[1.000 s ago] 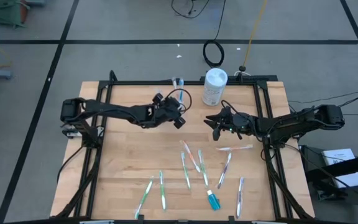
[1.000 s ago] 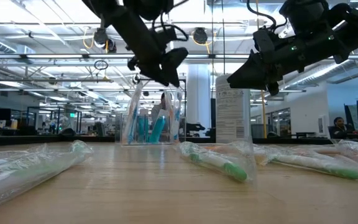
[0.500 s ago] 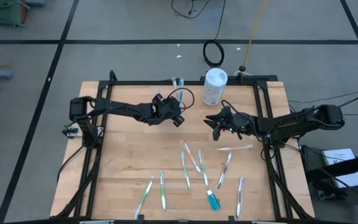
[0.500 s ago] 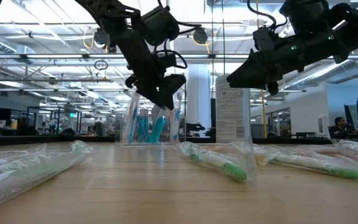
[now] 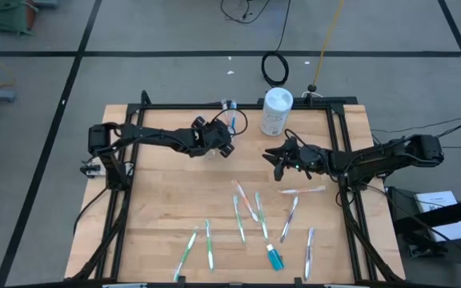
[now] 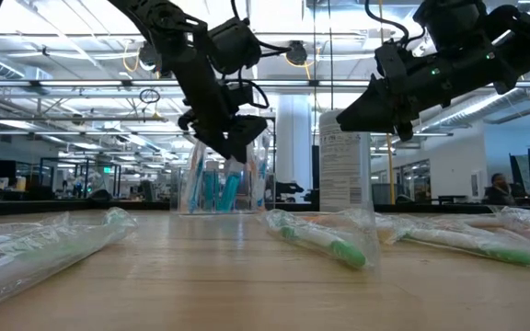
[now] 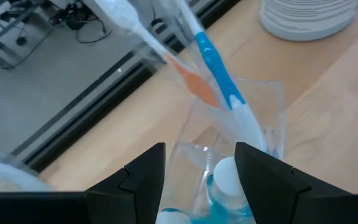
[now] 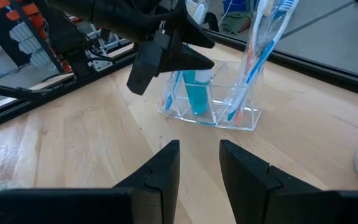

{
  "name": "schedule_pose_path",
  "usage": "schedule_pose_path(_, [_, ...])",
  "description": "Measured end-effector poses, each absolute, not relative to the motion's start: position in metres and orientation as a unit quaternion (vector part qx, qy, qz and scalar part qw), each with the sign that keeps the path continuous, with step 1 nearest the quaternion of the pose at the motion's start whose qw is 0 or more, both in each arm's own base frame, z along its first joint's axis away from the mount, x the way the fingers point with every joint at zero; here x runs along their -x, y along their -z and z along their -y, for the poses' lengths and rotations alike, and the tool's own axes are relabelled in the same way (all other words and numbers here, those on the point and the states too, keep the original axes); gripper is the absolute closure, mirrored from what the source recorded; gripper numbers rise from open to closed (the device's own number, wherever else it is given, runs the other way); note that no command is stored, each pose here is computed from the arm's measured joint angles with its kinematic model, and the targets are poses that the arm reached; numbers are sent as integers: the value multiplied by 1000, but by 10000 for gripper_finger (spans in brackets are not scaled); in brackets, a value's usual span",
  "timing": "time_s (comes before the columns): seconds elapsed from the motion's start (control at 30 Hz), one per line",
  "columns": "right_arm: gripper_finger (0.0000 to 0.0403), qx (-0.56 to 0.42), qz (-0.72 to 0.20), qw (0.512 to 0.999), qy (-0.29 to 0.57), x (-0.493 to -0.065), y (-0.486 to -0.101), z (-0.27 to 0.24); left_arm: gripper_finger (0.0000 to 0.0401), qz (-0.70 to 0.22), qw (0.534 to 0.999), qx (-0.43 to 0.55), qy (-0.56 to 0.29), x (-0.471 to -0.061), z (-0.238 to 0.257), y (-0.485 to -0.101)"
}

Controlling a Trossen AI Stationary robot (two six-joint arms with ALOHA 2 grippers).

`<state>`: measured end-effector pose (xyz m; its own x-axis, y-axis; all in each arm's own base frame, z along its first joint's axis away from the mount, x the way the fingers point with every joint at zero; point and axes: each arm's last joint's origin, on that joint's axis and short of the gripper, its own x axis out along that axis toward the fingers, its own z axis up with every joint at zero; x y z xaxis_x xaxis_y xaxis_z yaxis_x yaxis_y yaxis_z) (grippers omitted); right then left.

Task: Pick & Place toothbrushing station
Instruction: Put the blue mouthwash into the transparent organizer, then put the green toothbrush into the transparent organizer

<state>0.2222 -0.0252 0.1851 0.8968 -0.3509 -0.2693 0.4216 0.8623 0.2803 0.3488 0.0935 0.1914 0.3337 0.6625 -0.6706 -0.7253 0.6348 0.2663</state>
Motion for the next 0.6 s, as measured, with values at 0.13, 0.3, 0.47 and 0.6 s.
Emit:
schedule_pose_path(0.13, [298, -168, -107, 959, 202, -222, -185, 25, 201, -401, 809, 42, -427, -342, -92, -198])
schedule_pose_path(0.3, [298, -168, -111, 958, 202, -222, -184, 25, 201, -418, 795, 59, -435, -327, -88, -210])
schedule_pose_path(0.47, [298, -169, -111, 958, 203, -222, -184, 25, 201, -405, 806, 56, -428, -320, -82, -227])
schedule_pose_path(0.6, [298, -169, -110, 958, 202, -222, -184, 25, 201, -385, 822, 46, -416, -315, -76, -244])
